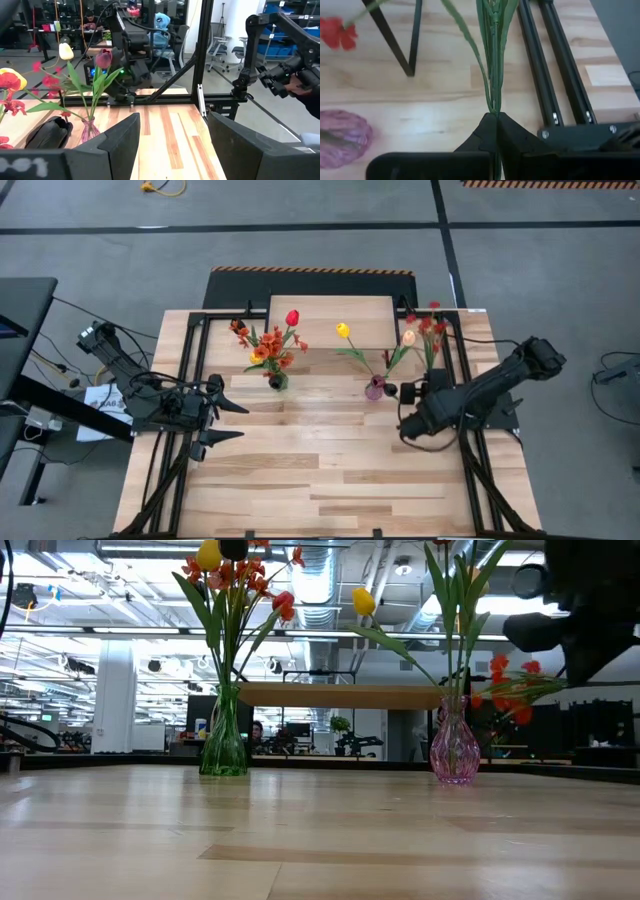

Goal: Pick and place flowers into a vace then onto a shelf
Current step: Put the orange flowers into the purple vase

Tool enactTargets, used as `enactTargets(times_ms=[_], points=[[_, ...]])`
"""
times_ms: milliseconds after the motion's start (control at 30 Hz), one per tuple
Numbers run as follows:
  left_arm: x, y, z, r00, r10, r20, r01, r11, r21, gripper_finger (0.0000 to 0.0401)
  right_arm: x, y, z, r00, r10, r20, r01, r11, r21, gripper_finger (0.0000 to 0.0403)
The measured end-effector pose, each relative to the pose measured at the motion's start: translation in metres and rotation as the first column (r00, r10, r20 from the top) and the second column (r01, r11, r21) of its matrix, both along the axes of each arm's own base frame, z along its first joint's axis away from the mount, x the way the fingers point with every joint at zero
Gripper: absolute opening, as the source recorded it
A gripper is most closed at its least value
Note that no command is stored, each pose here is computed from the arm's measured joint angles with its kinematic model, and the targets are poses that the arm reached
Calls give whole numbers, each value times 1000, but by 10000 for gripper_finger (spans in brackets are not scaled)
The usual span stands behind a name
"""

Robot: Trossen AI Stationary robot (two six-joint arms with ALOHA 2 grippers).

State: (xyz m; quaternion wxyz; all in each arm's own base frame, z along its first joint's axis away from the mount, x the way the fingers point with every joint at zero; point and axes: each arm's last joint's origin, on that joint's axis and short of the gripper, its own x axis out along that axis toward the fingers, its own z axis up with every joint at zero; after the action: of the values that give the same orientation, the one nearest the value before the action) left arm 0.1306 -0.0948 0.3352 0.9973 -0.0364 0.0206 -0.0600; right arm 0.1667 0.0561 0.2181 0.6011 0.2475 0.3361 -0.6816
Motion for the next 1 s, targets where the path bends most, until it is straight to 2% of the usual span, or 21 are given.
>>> enactTargets(times_ms=[300, 600, 867, 1000], points=[[0, 0, 0, 1000, -1, -2, 1, 1000, 2, 224, -5, -32, 18, 999, 3, 35, -2, 1000, -31, 0], [0, 0, 0, 1000, -1, -3, 1, 1000, 2, 224, -33, -67, 46, 994, -11, 106, 18, 998, -58, 0], [0, 0, 0, 1000, 0, -3, 0, 1000, 2, 224, -57, -82, 61, 988, -26, 152, 39, 996, -84, 0], [0, 0, 0, 1000, 0, -2, 0, 1000, 2, 224, -62, -84, 74, 982, 2, 186, 24, 990, -141, 0]])
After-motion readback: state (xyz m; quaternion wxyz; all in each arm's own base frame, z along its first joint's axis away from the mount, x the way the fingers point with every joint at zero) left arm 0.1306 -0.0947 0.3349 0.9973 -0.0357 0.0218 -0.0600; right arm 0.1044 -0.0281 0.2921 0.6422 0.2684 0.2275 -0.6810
